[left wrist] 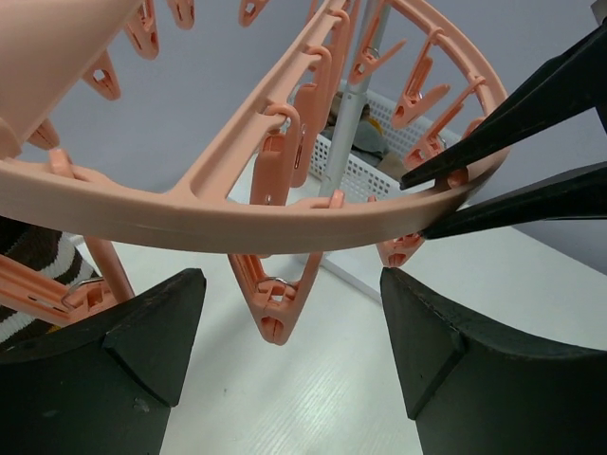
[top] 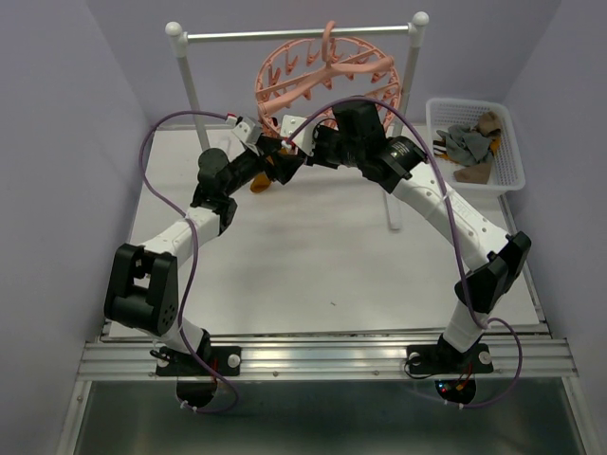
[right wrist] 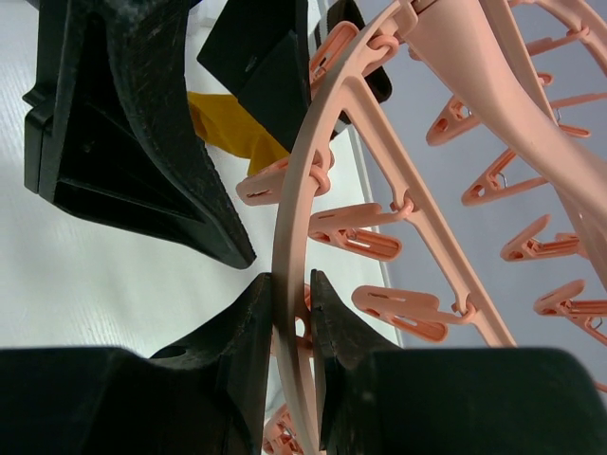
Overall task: Clip the socks to the hanger
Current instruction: Open the clamp at the hanger, then pick up the sock from the bin, then clamp the sock onto the hanger.
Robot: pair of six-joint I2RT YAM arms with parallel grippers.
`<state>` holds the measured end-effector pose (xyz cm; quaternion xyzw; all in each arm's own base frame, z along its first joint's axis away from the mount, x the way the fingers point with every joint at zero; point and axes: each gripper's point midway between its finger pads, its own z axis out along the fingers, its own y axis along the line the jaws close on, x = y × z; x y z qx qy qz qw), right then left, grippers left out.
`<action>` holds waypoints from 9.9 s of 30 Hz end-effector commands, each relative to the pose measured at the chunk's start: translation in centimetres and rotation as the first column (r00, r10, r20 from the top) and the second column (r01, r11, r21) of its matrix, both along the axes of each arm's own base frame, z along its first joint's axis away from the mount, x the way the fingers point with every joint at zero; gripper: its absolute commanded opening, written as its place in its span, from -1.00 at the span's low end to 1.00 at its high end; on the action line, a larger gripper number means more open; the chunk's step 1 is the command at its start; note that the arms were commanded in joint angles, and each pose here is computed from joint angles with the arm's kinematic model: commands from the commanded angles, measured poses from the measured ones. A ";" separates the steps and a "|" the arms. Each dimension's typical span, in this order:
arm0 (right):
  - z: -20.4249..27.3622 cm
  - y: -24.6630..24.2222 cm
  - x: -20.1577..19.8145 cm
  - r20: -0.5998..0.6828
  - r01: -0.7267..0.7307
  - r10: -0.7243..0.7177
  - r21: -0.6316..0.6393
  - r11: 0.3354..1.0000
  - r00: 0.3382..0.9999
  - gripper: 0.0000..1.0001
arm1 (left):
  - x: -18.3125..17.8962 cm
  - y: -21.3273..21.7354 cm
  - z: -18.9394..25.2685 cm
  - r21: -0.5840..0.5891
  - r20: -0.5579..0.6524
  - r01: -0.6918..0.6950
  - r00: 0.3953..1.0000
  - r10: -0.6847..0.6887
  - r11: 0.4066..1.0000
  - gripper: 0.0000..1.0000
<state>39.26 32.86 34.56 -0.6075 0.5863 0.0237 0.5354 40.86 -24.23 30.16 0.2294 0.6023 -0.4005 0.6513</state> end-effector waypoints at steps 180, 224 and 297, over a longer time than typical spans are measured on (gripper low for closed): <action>-8.9 -44.1 17.8 -0.494 0.959 -0.868 0.267 -0.092 0.054 0.97 | -2.8 -3.9 5.9 -0.163 -0.063 -0.157 0.987 0.149 0.974 -1.00; -20.8 -47.6 31.3 -0.209 0.927 -0.953 0.350 0.137 0.219 -0.99 | -2.2 -5.2 4.8 -0.125 -0.088 -0.187 0.980 0.177 0.974 -1.00; -3.4 -8.3 -4.7 -0.078 0.321 -0.418 0.769 0.552 0.905 -0.99 | -2.2 -5.2 6.3 -0.309 -0.439 -0.441 0.852 0.284 0.843 -1.00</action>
